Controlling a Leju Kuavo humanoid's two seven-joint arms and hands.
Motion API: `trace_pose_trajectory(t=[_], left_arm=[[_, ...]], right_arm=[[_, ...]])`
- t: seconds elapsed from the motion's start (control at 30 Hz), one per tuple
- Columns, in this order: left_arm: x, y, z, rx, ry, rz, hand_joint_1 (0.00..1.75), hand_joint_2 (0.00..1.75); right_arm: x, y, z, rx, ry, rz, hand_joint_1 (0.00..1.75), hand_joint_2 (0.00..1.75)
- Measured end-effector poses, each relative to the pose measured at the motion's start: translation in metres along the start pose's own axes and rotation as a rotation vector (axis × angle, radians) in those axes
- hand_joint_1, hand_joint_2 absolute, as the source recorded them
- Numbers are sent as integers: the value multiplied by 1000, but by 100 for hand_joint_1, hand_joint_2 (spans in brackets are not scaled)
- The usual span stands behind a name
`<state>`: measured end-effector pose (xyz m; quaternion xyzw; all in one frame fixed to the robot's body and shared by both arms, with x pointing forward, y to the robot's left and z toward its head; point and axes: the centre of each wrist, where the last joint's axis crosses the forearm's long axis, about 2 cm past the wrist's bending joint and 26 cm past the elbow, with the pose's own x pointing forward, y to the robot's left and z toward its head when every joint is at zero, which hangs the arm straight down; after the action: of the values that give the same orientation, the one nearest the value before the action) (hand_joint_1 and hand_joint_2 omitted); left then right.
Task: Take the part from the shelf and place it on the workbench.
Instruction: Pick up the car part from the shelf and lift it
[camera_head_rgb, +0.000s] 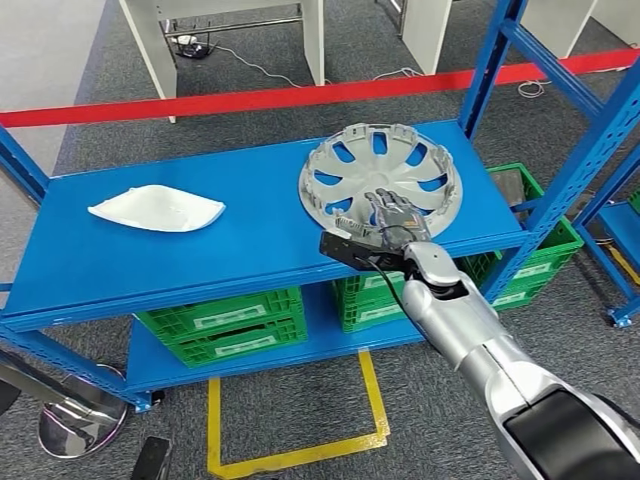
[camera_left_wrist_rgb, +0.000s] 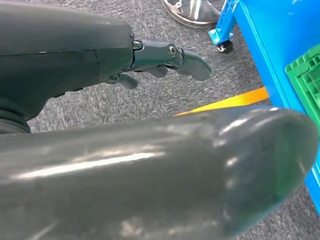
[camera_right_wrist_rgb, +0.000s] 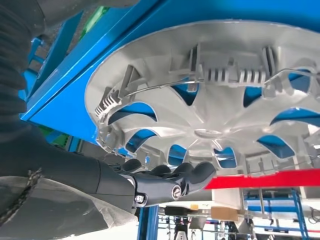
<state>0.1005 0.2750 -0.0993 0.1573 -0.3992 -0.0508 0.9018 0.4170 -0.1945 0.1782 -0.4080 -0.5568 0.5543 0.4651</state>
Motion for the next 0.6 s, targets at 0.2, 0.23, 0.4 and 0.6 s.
trace_pose_trajectory(t=[0.2,0.23,0.4,0.6], left_arm=[[-2,0,1,-1,-2,7,0,0],[-2,0,1,-1,-2,7,0,0],[-2,1,1,1,-3,8,0,0],[-3,0,2,-1,0,9,0,0]], right_arm=[[-4,-3,-4,51,42,34,0,175],[-4,-3,-4,53,44,35,0,175],[-7,-4,-6,61,50,43,0,175],[-10,1,-6,81,55,48,0,175]])
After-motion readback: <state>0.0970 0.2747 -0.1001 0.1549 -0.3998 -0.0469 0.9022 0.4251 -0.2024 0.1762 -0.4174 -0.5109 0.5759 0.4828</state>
